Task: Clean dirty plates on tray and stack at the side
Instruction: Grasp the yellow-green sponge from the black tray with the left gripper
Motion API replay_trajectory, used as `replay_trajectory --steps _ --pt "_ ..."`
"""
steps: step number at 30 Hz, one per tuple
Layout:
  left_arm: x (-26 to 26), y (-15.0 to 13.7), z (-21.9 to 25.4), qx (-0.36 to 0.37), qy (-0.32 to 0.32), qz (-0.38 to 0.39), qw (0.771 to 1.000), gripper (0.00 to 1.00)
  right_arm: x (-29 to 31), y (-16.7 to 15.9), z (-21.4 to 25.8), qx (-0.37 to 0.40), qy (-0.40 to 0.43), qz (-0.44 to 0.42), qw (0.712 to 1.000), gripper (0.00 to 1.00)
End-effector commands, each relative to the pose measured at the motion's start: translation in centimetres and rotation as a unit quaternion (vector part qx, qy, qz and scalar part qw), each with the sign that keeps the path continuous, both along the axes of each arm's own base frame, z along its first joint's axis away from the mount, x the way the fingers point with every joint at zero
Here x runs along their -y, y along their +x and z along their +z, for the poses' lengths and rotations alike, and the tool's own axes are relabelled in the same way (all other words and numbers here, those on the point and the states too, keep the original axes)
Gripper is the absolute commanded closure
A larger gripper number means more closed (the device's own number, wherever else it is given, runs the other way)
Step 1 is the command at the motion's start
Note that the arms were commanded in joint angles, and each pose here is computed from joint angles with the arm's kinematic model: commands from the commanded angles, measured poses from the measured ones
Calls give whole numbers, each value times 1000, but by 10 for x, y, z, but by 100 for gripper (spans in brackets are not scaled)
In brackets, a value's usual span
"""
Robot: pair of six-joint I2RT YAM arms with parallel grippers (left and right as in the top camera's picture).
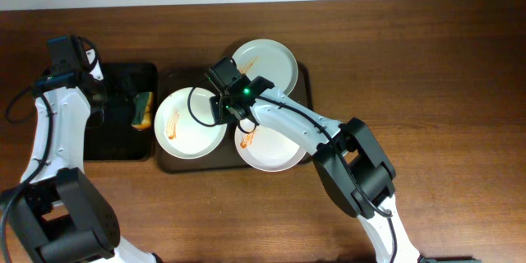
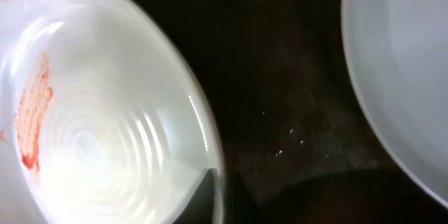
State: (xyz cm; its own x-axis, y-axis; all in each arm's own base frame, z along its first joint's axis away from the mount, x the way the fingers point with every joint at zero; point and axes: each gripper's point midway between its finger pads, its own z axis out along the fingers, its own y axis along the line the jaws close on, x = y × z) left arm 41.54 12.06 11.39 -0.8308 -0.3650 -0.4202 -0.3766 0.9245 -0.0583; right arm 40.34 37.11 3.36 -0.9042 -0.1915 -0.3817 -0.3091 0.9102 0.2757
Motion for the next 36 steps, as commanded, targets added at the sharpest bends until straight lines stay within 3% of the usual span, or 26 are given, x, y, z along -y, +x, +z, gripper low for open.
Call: replay_trajectory --steps 1,3,6,9,12,13,14,15,16,20,24,30,34,36 --pt "9 7 1 7 -11 -52 999 1 -7 -3 -5 -18 11 1 1000 67" --pt "10 7 1 8 -12 -56 998 1 -9 -9 -11 -40 18 -3 999 60" --pt "10 9 2 11 -8 -61 998 1 -4 -16 -21 -66 10 -23 998 60" --pt "9 12 0 14 -5 -64 998 1 -2 -19 -29 -81 7 -36 996 73" --pt "11 15 -11 6 -4 -77 997 1 -2 -19 -33 -82 6 -36 996 96" --pt "13 16 -16 1 -5 -81 997 2 -3 -18 -34 -81 7 -36 996 96" --pt "16 18 -21 -3 -3 -95 995 6 -3 -17 -33 -79 8 -35 996 96" --pt "18 19 -25 -6 0 -106 994 16 -4 -17 -33 -79 9 -35 996 96" --pt "21 21 -32 -13 6 -127 992 35 -4 -17 -33 -78 9 -36 996 96" --pt "19 21 -50 -30 9 -140 990 72 -4 -16 -33 -77 10 -36 996 96" --pt "30 20 -81 -54 -8 -202 978 71 -4 -16 -33 -77 10 -36 996 96" --pt "42 18 -97 -59 -42 -222 972 51 -3 -15 -33 -77 10 -36 996 96" --pt "42 19 -96 -58 -42 -222 972 51 -3 -15 -33 -75 9 -37 996 96" --pt "42 19 -96 -58 -42 -222 972 63 -3 -15 -33 -75 9 -37 996 96"
